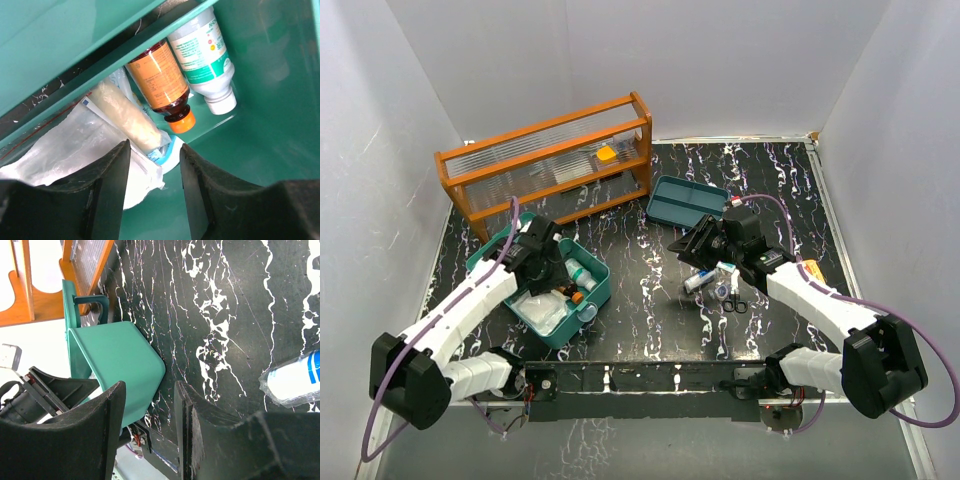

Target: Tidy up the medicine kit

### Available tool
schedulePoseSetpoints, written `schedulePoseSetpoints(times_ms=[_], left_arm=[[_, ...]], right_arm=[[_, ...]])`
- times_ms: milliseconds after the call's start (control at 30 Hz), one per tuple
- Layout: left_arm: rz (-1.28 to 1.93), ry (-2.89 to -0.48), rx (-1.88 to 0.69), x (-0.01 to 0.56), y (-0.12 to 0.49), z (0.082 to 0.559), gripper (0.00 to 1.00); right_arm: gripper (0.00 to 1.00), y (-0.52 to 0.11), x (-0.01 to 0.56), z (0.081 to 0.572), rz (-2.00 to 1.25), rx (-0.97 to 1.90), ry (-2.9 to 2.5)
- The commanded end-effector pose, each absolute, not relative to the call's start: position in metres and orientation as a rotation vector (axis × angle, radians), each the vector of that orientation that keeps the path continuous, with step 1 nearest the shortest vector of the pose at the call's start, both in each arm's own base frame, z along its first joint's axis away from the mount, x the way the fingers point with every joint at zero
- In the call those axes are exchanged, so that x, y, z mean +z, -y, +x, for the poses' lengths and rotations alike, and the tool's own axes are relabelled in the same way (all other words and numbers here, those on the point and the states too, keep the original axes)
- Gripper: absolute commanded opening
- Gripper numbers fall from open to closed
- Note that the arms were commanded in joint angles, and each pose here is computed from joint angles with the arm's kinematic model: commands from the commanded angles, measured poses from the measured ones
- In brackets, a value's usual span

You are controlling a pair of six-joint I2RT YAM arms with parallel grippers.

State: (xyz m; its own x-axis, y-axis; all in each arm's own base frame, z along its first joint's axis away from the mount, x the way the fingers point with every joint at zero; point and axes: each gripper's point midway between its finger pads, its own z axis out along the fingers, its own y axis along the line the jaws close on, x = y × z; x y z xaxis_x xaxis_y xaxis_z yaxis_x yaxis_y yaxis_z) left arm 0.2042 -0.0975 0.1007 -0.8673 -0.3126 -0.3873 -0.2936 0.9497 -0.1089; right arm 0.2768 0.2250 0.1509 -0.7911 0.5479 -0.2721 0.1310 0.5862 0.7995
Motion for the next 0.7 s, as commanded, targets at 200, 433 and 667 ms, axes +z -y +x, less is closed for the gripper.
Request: schedulePoseSetpoints(times_ms=[200,433,667], left_arm=[[-0.367,-2.557,-0.247,0.162,0.111,0.218,0.50],[-0.515,-2.584,-0.062,0.159,0.075,0.187,0.53],[-0.592,-2.623,-0.054,0.136,0.066,0.159,0.70]], right_arm=[[0.42,-0.202,0.141,0.285,0.528,0.930,-2.290],[0.43,-0.195,0.132,0.281,0.532,0.877,-2.315],[0.43,-0.164,0.114,0.296,0.549,0.634,-2.337]])
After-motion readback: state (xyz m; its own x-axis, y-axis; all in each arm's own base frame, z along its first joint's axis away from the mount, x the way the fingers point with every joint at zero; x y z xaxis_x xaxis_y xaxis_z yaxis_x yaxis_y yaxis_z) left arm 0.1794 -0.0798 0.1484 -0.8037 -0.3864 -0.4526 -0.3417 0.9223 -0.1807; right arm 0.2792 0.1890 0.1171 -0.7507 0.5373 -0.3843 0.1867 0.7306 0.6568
